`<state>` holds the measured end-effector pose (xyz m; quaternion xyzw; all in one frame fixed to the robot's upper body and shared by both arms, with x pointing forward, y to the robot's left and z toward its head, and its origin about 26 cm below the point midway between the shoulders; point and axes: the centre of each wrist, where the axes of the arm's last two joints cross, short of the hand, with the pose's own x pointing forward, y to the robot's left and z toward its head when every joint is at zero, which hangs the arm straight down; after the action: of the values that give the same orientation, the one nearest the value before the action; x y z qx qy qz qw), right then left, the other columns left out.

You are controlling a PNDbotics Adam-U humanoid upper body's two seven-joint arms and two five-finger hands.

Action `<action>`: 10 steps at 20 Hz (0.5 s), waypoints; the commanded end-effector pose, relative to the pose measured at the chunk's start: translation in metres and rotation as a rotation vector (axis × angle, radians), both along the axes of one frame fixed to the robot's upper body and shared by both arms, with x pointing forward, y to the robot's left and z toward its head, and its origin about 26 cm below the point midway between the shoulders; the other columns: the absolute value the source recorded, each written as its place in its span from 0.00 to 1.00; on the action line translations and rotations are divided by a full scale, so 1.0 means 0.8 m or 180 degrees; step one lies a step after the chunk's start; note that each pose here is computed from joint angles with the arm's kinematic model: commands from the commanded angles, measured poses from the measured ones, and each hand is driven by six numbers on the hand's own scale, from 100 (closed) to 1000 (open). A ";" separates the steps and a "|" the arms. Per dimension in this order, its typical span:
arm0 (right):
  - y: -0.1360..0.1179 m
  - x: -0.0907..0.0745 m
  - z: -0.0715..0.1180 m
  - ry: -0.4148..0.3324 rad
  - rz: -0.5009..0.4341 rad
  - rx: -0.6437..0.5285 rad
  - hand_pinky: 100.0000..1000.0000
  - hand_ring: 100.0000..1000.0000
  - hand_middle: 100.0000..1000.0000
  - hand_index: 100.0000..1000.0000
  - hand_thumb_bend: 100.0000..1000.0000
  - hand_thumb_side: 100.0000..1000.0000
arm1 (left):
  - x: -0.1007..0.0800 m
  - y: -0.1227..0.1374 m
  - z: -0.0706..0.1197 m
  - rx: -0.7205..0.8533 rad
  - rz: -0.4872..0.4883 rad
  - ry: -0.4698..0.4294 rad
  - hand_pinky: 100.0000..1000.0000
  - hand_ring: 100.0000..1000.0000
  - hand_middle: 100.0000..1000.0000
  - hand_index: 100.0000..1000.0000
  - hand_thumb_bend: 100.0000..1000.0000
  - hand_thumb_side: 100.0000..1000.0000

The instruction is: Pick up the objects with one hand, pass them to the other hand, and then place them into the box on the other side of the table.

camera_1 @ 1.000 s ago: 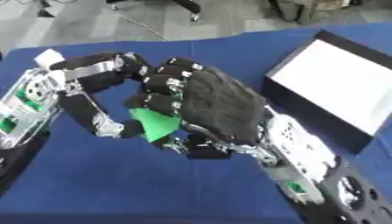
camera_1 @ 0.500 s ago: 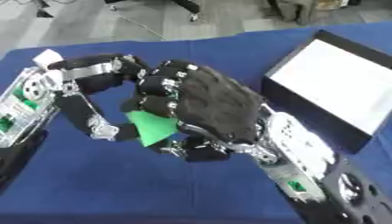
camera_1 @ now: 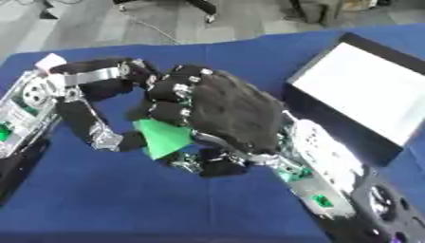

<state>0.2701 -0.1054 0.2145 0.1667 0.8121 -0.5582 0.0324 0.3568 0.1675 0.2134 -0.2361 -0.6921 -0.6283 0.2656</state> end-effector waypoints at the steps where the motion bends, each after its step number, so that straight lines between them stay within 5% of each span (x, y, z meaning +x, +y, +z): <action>1: -0.013 0.014 -0.001 0.0041 -0.0201 -0.0169 0.68 0.58 0.10 0.75 0.00 0.00 | -0.012 -0.007 0.028 -0.0052 -0.0262 -0.0222 0.74 0.58 0.64 0.69 0.00 0.39; 10: -0.008 0.024 -0.007 0.0193 -0.0224 -0.0363 0.68 0.59 0.10 0.76 0.00 0.00 | -0.007 -0.003 0.036 -0.0047 -0.0361 -0.0232 0.75 0.60 0.67 0.71 0.00 0.40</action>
<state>0.2711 -0.1007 0.2197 0.1511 0.8034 -0.5750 0.0316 0.3597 0.1727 0.2212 -0.2361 -0.6818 -0.6451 0.2514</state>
